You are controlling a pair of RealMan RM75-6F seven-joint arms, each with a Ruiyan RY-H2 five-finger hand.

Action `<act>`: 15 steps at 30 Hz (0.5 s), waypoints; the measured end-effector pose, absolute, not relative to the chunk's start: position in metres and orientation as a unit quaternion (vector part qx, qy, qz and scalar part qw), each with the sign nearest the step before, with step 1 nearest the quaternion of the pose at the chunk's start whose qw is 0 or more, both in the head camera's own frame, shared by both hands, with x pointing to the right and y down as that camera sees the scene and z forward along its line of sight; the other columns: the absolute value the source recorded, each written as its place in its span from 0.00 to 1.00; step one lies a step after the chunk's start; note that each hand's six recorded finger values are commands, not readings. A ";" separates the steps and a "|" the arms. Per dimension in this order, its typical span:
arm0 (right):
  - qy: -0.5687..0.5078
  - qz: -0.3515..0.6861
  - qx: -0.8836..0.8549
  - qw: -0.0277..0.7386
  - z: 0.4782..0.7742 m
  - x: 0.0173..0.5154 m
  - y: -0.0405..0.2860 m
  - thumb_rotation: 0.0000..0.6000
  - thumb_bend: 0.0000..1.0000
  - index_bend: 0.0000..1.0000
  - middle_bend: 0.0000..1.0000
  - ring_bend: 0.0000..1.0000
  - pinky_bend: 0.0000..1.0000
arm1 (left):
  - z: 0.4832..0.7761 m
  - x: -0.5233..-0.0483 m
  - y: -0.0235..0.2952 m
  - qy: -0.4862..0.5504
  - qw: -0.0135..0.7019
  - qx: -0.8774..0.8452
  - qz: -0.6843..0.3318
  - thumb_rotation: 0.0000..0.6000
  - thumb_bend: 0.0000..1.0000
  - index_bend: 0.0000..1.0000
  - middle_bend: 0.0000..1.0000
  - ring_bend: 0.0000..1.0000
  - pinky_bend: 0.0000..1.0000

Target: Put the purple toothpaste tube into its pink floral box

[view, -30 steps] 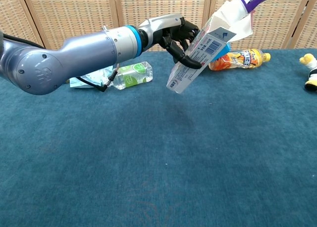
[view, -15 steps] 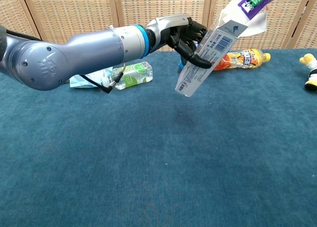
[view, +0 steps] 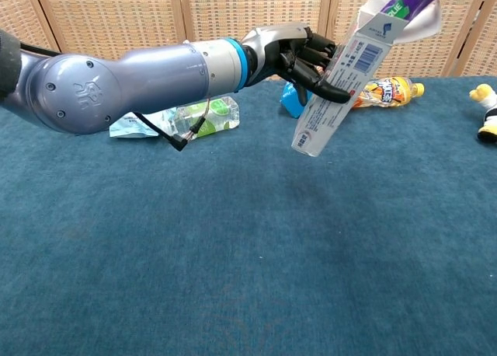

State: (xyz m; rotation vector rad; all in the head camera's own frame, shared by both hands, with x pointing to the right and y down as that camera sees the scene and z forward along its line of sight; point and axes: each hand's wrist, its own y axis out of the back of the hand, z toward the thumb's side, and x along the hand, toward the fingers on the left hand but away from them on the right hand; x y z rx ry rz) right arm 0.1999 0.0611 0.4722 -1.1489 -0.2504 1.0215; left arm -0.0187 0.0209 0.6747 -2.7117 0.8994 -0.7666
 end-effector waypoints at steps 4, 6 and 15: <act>-0.128 0.449 -0.486 0.739 0.460 0.196 0.061 1.00 0.00 0.01 0.00 0.05 0.22 | 0.675 -0.014 0.020 0.311 0.069 -0.915 -0.249 1.00 0.24 0.59 0.48 0.51 0.53; -0.144 0.439 -0.476 0.749 0.451 0.194 0.061 1.00 0.00 0.00 0.00 0.00 0.13 | 0.675 -0.011 0.020 0.313 0.062 -0.916 -0.245 1.00 0.24 0.60 0.48 0.51 0.53; -0.198 0.425 -0.440 0.766 0.422 0.204 0.055 1.00 0.00 0.00 0.00 0.00 0.01 | 0.675 0.000 0.025 0.316 0.042 -0.920 -0.229 1.00 0.24 0.59 0.48 0.51 0.53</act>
